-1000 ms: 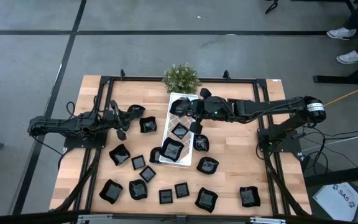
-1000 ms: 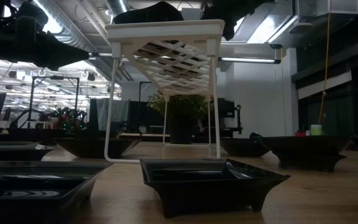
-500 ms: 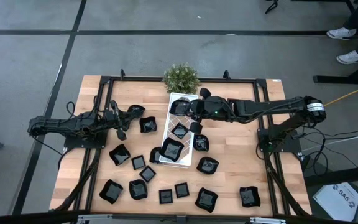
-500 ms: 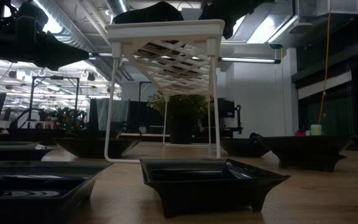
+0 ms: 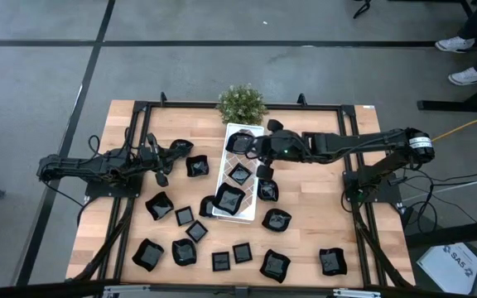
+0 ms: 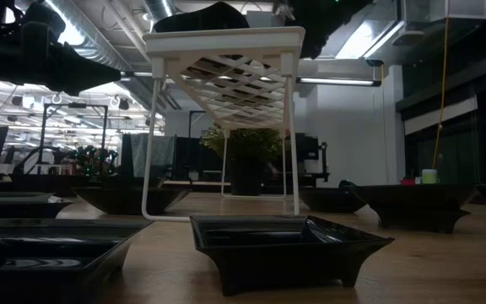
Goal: Pick & Place Mini shaped plates
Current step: Stack the distorted square plate on top of the distorted square plate on the shelf
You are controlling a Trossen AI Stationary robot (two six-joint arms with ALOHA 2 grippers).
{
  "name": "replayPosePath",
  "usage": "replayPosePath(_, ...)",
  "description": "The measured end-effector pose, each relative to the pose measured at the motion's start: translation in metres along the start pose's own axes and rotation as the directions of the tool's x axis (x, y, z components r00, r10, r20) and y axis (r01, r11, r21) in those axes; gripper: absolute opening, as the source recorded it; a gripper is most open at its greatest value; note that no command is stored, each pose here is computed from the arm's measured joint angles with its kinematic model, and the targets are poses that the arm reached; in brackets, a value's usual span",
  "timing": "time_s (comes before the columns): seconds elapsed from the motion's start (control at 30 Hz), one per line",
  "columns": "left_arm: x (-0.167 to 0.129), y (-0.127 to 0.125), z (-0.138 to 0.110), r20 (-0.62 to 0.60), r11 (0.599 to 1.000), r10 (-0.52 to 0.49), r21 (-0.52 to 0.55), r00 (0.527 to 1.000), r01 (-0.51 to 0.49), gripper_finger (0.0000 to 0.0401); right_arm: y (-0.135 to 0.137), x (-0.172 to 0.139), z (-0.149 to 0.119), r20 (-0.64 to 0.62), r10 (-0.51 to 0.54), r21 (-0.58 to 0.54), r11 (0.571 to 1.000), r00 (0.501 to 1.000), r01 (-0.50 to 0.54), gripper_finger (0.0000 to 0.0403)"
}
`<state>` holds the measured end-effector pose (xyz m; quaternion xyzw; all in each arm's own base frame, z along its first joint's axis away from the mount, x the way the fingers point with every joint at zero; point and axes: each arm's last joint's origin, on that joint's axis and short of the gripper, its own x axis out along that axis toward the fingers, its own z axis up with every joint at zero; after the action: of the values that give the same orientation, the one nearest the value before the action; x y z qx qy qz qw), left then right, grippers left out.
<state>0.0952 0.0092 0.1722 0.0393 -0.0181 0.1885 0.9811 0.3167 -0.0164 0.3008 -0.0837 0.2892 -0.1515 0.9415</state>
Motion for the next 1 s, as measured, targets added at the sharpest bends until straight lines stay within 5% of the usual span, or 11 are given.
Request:
replayPosePath(0.5,0.0,0.0,0.0,0.0,1.0,0.0,0.0,1.0,0.0,0.0053,0.039,-0.014,-0.014,-0.139,0.306,-0.125,0.938,0.942,-0.323,0.006)
replayPosePath(0.77,0.0,0.0,0.0,0.0,1.0,0.0,0.0,1.0,0.0,0.0052,0.068,-0.03,-0.023,-0.23,0.373,-0.058,0.917,0.899,-0.395,0.0059)
replayPosePath(1.0,0.0,0.0,0.0,0.0,1.0,0.0,0.0,1.0,0.0,0.0054,0.093,-0.046,-0.03,-0.292,0.507,0.054,0.855,0.811,-0.515,0.0059)
